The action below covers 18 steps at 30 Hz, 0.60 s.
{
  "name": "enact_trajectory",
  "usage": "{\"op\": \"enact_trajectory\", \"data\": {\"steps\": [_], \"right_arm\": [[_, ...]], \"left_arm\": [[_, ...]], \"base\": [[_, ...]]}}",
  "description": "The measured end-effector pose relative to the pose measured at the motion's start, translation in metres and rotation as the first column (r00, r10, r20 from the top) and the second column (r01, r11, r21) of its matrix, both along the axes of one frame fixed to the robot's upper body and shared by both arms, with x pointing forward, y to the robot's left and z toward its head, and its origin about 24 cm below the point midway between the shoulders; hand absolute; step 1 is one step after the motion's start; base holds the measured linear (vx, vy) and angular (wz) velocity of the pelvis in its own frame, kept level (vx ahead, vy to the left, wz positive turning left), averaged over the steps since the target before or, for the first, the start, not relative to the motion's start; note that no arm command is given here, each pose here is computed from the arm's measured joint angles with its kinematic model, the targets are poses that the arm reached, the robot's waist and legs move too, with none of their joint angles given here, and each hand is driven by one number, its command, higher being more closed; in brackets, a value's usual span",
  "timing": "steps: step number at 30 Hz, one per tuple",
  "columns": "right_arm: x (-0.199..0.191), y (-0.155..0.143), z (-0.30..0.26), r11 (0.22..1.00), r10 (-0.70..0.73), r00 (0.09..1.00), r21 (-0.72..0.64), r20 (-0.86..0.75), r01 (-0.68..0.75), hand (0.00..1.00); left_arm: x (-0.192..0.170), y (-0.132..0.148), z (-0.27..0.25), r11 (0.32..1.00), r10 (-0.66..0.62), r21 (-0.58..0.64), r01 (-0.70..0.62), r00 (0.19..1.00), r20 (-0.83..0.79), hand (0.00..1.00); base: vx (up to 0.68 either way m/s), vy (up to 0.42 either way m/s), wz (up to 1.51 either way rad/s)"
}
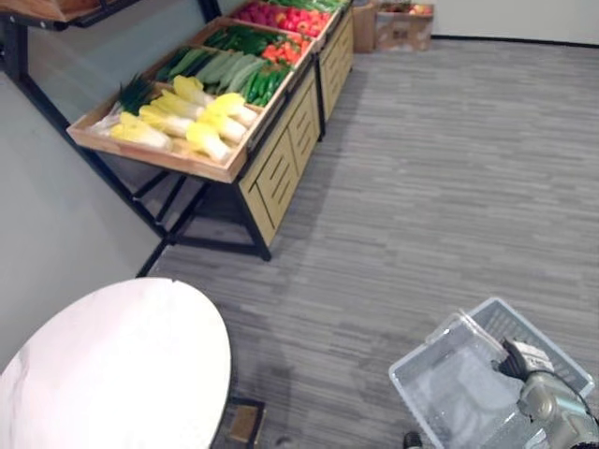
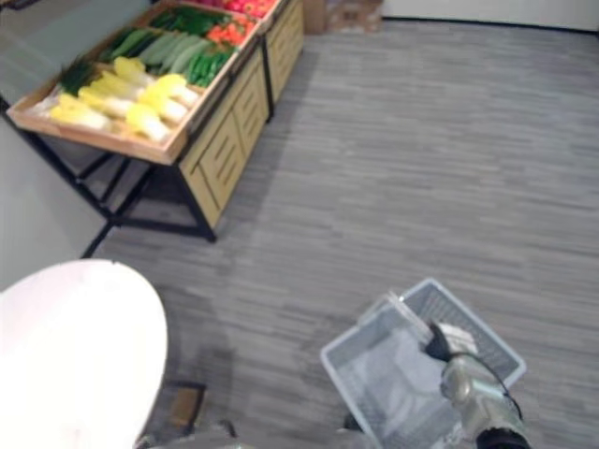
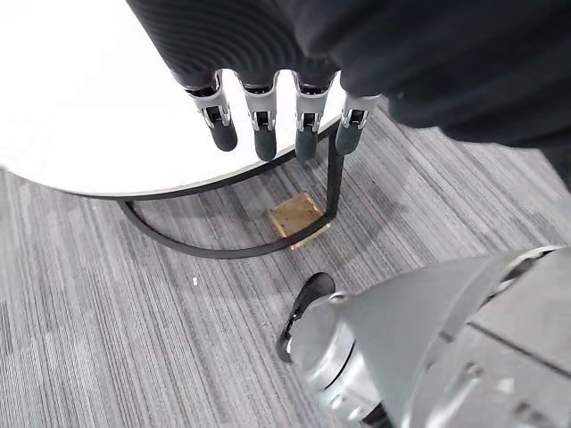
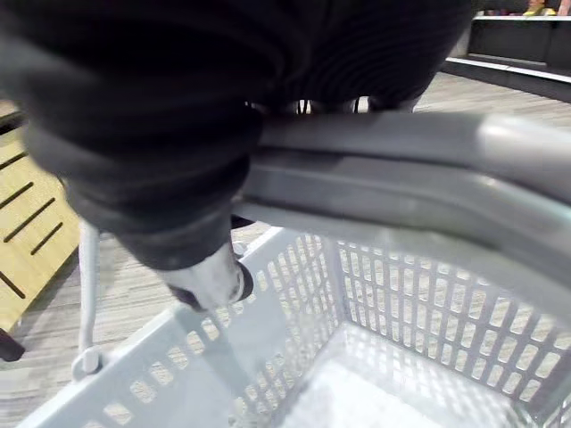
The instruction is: Pick vegetable in the basket
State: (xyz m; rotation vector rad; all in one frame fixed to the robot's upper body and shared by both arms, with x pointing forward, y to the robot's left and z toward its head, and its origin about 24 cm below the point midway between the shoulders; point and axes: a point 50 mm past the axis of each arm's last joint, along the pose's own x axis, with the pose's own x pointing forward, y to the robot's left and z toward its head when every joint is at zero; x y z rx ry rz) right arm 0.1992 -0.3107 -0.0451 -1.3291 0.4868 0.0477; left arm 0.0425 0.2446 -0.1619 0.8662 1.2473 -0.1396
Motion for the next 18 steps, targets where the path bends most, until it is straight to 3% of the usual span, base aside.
{"op": "enact_trajectory", "data": {"steps": [7,11,18], "right_arm": [[0.006,0.009,-0.001,0.999,0.011,1.0,0.03,0.005,-0.011,1.0],[0.008,0.016,-0.006,0.999,0.004,1.0,0.052,-0.001,-0.004,1.0],[0.016,0.042,-0.015,0.993,0.076,0.997,0.095,-0.028,-0.073,1.0]], "left_arm": [[-0.039,-0.031,-0.01,0.968,0.222,-0.102,-0.229,0.972,-0.073,0.0],[-0.042,-0.022,-0.008,0.921,0.378,-0.088,-0.379,0.925,-0.038,0.0],[-0.027,-0.009,-0.004,0.918,0.391,-0.081,-0.388,0.919,0.037,0.0]], "base": [[0.1,-0.128,-0.34],[0.18,0.041,-0.21],[0.23,0.214,-0.38]]}}
